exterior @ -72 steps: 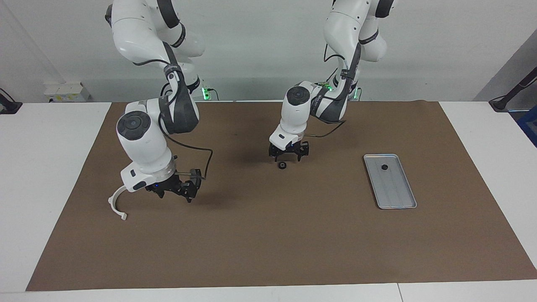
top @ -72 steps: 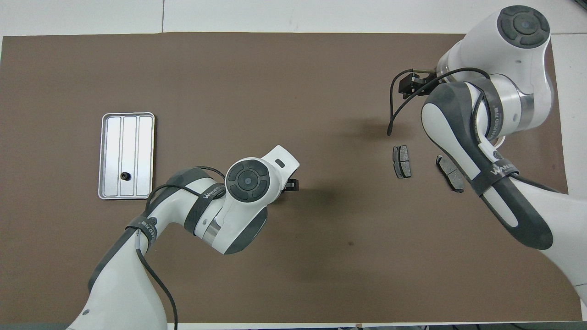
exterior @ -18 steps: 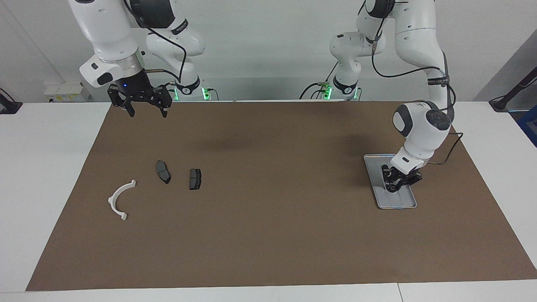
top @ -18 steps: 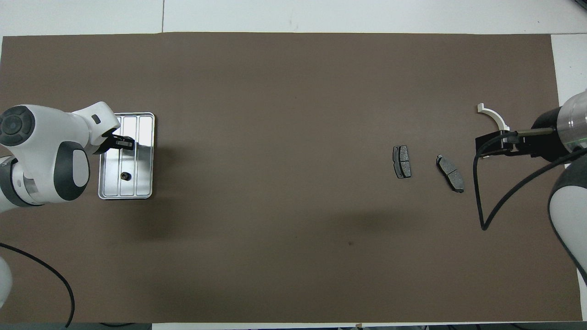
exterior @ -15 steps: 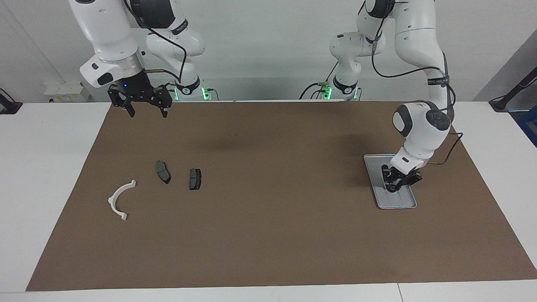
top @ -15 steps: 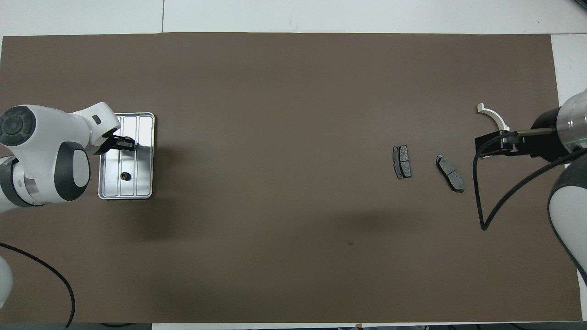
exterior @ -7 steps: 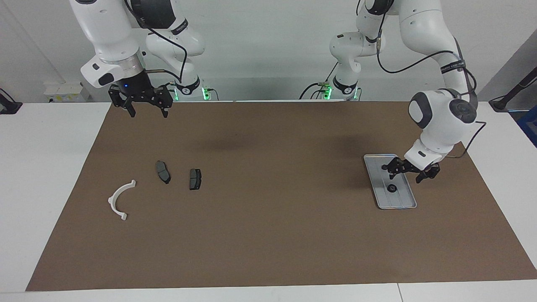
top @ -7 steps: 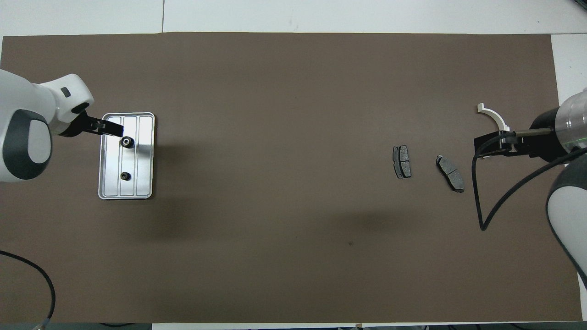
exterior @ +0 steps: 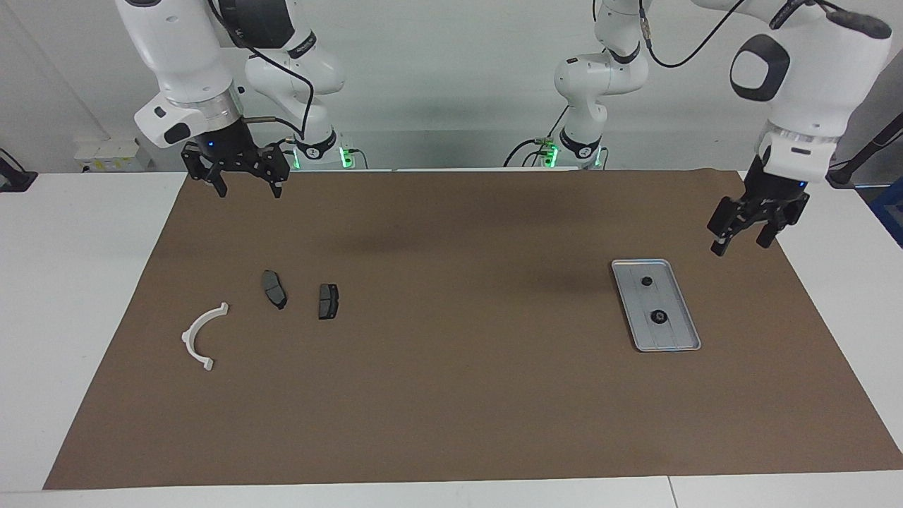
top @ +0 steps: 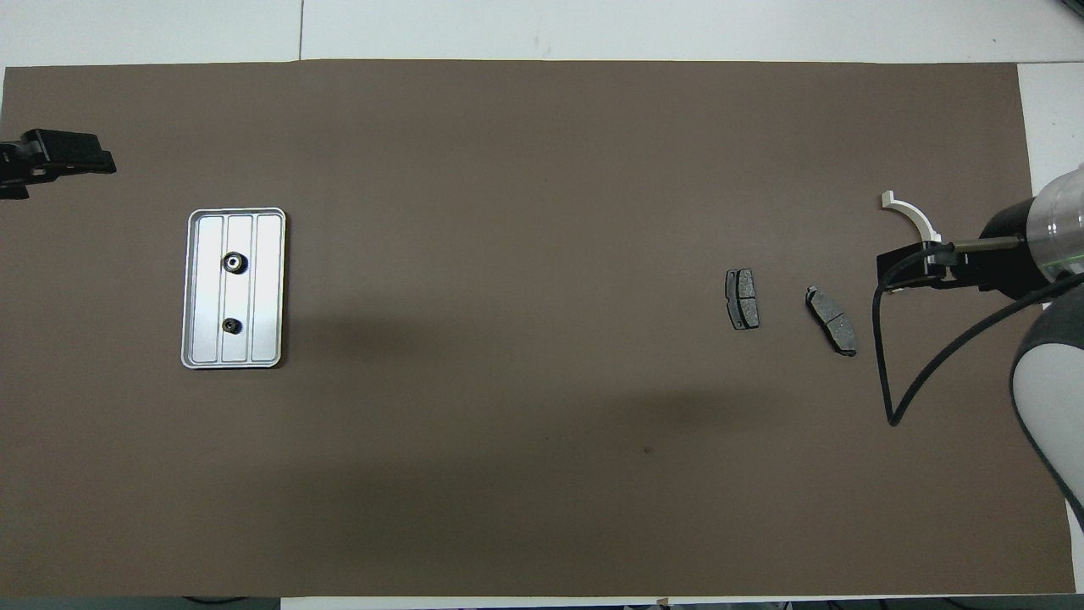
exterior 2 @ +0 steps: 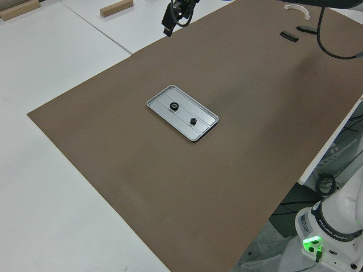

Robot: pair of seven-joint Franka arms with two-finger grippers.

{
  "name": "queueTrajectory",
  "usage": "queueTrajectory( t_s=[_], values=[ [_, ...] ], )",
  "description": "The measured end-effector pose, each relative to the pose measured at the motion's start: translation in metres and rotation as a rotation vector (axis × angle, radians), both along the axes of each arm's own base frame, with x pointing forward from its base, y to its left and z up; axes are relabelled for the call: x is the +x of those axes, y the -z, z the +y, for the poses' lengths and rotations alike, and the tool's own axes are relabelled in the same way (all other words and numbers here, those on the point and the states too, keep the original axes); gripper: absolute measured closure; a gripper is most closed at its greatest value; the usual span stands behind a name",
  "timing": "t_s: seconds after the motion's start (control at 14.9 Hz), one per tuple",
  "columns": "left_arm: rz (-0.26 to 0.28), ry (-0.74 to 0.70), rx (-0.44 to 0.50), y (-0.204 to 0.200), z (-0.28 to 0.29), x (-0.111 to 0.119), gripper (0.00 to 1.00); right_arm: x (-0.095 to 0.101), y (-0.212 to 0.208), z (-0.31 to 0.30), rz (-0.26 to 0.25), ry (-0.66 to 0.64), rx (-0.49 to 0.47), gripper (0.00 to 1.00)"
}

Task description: Pick bearing gear from pile to tray

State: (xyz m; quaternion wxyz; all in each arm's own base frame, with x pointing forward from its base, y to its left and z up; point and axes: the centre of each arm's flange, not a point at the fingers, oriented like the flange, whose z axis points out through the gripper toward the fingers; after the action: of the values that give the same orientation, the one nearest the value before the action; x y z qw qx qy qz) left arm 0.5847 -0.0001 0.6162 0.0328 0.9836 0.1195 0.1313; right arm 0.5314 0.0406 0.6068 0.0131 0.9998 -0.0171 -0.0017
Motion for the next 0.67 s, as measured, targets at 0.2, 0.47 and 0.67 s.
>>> queueTrajectory(
  t_s=[0.2, 0.47, 0.67],
  values=[
    [0.228, 0.059, 0.009, -0.014, -0.007, -0.037, 0.00, 0.000, 0.000, 0.003, 0.001, -0.002, 0.013, 0.00],
    [0.276, 0.157, 0.022, -0.030, -0.008, -0.056, 0.00, 0.000, 0.000, 0.005, 0.002, -0.004, 0.020, 0.00],
    [0.254, 0.210, 0.032, -0.040, -0.004, -0.062, 0.00, 0.000, 0.000, 0.003, 0.002, -0.001, 0.020, 0.00]
  ],
)
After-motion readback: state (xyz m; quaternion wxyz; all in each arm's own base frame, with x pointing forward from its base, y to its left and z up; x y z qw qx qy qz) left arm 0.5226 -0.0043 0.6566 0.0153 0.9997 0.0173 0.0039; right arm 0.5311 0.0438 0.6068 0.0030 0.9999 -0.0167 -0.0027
